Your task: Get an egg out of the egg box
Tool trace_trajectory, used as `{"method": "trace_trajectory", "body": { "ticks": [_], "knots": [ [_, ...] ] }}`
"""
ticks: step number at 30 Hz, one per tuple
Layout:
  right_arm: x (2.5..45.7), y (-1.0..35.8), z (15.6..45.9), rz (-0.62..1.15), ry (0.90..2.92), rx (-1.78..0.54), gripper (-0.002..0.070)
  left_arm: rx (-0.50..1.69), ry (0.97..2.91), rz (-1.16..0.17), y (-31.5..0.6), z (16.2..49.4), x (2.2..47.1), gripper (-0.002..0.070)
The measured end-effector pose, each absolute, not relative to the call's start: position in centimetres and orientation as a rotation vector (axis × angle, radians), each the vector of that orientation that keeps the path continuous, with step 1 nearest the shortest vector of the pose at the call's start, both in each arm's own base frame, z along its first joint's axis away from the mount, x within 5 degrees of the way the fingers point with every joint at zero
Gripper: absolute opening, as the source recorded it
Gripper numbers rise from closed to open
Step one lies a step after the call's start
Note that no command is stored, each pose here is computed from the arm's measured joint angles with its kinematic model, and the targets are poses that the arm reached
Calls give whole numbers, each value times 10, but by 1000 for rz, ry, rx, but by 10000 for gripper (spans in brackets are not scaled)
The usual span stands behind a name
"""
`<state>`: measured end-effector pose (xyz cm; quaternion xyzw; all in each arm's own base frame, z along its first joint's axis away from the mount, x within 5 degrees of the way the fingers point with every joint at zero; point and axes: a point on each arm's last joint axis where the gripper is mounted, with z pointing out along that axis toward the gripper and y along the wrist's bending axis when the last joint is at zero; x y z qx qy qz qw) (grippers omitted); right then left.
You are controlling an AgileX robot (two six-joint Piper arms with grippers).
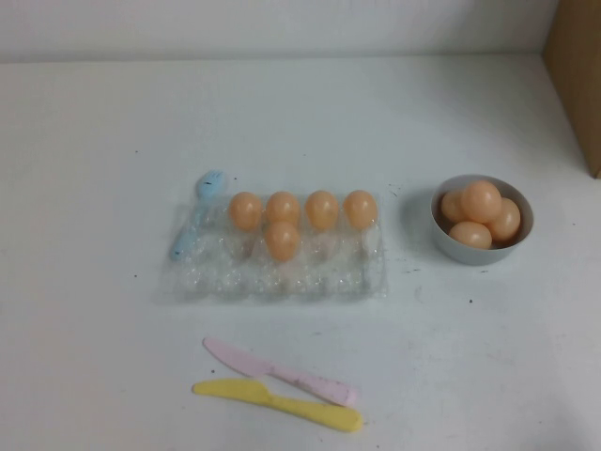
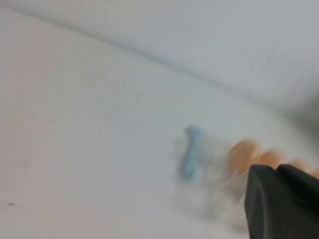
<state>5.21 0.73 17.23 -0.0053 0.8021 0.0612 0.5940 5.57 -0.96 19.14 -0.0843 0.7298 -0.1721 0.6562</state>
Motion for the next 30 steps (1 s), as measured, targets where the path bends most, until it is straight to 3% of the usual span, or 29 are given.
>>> {"method": "trace_trajectory", "body": {
  "ticks": [3,7,16,20,30],
  "knots": [
    [52,7,172,142,1864,-12,-17,-446,1516,-638,-8,201,56,-4],
    [52,7,172,142,1864,-12,-17,-557,1383,-722,-2,210,56,-4],
    [52,7,172,142,1864,-12,-17,-567,1320,-711,1,214,56,-4],
    [52,7,172,142,1864,-12,-17,-537,1427,-736,-5,213,55,-4],
    [52,7,172,142,1864,-12,-17,-50,1794,-501,-25,270,50,-4]
  ]
}}
